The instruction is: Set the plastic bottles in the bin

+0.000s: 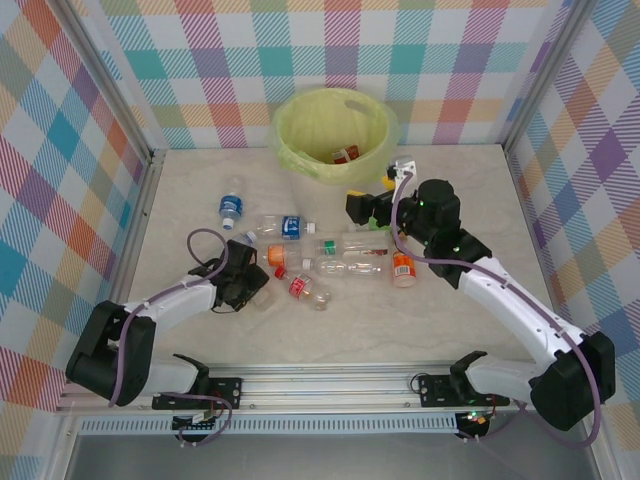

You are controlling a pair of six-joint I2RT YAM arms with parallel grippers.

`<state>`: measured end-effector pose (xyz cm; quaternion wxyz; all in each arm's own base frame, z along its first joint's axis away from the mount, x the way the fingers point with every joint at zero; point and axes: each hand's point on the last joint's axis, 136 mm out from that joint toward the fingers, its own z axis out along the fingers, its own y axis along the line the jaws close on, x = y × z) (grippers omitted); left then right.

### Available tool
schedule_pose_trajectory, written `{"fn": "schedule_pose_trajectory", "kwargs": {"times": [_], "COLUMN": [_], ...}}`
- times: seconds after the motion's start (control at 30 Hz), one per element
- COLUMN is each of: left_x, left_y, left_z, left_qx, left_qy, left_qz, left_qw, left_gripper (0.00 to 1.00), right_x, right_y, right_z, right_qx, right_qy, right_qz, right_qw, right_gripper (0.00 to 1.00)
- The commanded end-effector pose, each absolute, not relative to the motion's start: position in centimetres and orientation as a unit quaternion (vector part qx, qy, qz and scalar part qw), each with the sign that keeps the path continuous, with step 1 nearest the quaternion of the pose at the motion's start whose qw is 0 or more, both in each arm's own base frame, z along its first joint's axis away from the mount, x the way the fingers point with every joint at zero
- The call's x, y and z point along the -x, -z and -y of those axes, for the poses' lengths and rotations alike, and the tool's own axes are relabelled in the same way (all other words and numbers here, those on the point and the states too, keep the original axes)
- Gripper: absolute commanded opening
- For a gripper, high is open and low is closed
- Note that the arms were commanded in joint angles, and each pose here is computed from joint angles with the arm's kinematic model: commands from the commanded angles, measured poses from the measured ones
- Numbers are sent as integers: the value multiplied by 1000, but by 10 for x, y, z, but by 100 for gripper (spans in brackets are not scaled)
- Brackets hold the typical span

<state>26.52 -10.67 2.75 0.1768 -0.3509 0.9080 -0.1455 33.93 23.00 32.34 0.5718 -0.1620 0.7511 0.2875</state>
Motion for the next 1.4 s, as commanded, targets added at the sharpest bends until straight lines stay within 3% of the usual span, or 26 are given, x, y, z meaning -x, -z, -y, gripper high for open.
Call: {"fn": "schedule_pose_trajectory", "kwargs": {"times": [0.0, 0.37, 0.57, 0.93, 1.17, 1.37], "left_x": [-276, -279, -288, -345, -378, -410], "left_y": [-38, -80, -128, -244, -344, -399], "left_z": [123, 121, 125, 158, 137, 157], "left_qx": [317, 285, 249, 179, 135, 60], "left_qy": [179, 206, 228, 321, 255, 232], "left_qz": [-912, -903, -891, -823, -760, -735], "left_qw": [187, 246, 303, 432, 583, 634], "left_gripper": [60, 49, 49, 44, 42, 41], "right_x": [-343, -350, -353, -354, -347, -341], "right_y": [-344, -343, -341, -342, -345, -346], "right_z": [-235, -230, -221, -212, -205, -197], "right_qx": [158, 131, 107, 84, 82, 78], "right_qy": [-301, -298, -287, -279, -271, -262], "right_qz": [-729, -731, -732, -732, -731, -729], "right_qw": [594, 600, 609, 616, 621, 627], "right_gripper": [100, 100, 100, 100, 100, 100]}}
